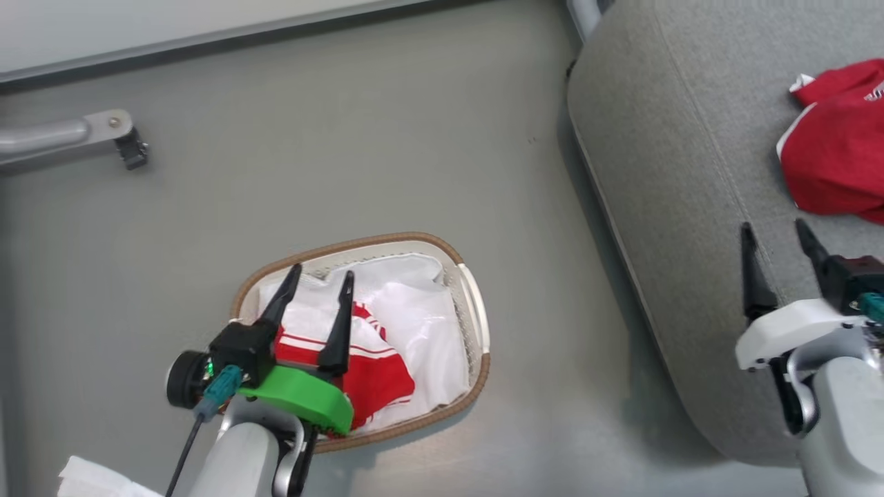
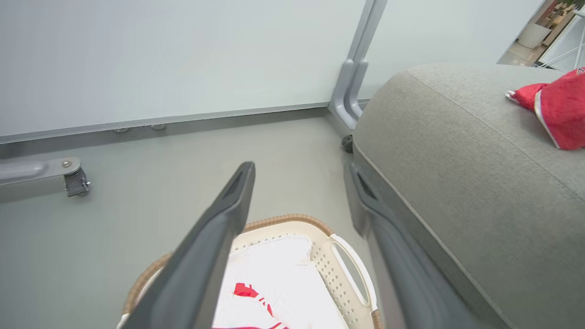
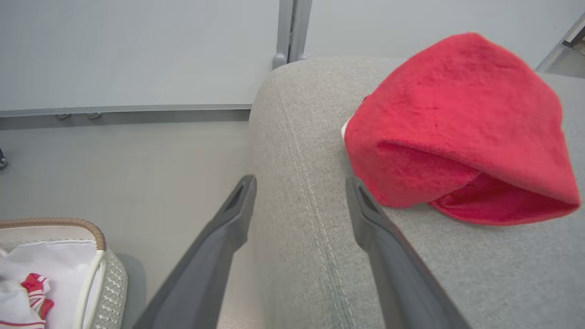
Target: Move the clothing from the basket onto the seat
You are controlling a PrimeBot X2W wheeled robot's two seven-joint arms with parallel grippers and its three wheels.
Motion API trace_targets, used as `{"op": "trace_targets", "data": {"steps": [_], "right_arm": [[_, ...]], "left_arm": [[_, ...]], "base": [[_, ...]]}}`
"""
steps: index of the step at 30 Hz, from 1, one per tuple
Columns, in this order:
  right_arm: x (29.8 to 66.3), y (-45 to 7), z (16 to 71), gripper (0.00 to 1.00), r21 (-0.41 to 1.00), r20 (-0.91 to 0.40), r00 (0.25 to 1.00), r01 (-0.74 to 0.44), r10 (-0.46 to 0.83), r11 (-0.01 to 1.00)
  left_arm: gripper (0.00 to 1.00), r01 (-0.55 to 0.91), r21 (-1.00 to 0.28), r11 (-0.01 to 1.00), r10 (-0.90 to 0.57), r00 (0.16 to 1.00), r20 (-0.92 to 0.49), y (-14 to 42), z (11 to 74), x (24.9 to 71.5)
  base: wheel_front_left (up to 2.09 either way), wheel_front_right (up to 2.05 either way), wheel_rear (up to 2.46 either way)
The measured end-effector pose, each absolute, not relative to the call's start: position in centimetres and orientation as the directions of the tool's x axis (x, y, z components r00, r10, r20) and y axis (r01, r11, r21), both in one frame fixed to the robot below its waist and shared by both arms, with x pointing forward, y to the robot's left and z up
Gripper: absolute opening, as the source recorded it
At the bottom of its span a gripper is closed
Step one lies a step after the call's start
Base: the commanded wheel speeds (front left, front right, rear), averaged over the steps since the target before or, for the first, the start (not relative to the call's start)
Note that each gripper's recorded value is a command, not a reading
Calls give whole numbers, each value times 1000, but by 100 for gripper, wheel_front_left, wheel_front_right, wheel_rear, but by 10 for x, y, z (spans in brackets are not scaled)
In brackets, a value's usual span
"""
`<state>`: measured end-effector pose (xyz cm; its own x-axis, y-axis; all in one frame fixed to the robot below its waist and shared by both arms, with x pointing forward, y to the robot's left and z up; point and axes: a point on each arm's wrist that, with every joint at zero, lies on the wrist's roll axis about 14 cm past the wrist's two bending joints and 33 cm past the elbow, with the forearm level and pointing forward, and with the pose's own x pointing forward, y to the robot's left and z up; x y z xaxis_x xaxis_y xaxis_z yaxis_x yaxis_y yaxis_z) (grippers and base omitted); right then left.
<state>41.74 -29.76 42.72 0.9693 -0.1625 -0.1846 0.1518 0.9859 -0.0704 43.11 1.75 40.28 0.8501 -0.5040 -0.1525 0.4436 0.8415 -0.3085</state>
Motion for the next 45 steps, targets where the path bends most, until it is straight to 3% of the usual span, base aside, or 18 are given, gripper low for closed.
{"op": "trace_targets", "data": {"steps": [10,19,34,45], "right_arm": [[449,-188,445,100,55,-104,991,-82,88,995],[450,-127,462,100,94,-49,974,-217,223,972],[406,-125,461,100,126,-61,975,-205,214,971],[398,-126,462,100,139,-60,976,-198,208,970]], "left_arm": [[100,205,-244,948,-249,955,-163,106,414,426],[100,63,-231,971,-98,985,-145,151,428,409],[100,34,-222,974,-66,988,-139,160,435,363],[100,57,-227,972,-92,985,-144,152,434,354]], "base": [[0,0,0],[0,0,0],[0,0,0],[0,0,0]]}}
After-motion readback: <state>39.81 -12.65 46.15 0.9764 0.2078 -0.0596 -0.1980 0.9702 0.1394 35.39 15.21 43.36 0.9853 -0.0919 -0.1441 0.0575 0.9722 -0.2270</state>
